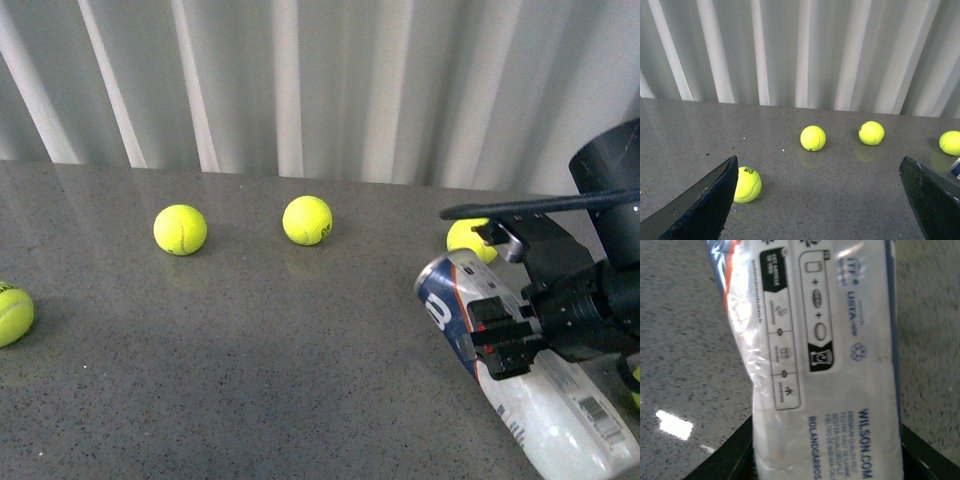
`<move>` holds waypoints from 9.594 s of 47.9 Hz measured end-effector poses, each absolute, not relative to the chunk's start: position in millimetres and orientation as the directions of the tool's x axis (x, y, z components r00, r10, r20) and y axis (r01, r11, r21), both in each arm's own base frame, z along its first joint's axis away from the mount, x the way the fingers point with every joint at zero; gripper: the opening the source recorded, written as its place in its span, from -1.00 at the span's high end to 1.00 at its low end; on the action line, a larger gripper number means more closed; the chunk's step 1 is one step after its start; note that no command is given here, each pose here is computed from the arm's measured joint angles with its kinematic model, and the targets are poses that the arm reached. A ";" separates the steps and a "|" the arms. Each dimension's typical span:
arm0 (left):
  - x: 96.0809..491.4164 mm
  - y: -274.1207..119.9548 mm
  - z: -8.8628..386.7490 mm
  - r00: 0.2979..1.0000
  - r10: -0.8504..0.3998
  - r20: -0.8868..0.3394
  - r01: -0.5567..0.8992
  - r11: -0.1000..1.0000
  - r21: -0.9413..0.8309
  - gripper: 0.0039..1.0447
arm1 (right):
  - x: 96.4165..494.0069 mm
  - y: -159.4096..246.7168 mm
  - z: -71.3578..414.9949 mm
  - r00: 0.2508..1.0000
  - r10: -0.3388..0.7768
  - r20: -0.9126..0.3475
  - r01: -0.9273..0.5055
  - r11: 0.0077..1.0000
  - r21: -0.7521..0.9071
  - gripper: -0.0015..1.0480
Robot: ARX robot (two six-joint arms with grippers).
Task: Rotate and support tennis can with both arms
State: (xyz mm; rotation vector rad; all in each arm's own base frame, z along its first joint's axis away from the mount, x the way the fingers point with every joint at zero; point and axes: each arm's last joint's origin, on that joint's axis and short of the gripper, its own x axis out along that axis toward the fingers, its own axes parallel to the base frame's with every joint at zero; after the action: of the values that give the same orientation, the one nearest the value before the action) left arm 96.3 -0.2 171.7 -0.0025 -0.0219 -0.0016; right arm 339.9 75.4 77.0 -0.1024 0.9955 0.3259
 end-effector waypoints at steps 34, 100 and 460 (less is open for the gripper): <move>96.3 -0.2 171.7 1.000 -0.002 0.022 0.002 1.000 -0.002 -0.87 | 400.2 209.4 94.9 0.536 0.412 -0.737 -0.830 0.100 -0.548 0.86; 96.3 -0.2 171.7 1.000 -0.002 0.022 0.002 1.000 -0.002 -0.87 | 338.3 182.8 173.7 0.710 0.539 -0.453 -0.691 0.657 -0.302 -0.86; 342.5 -198.6 244.7 0.242 -0.046 -0.969 0.868 0.457 0.195 0.94 | 97.6 0.2 165.0 1.000 0.003 0.002 -0.003 1.000 0.000 -0.86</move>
State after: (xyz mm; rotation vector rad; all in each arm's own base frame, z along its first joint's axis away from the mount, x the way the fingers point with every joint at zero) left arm 342.5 -198.6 244.7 0.8940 1.1575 -0.7544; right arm 97.6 0.2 165.0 0.0002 -0.0017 0.0031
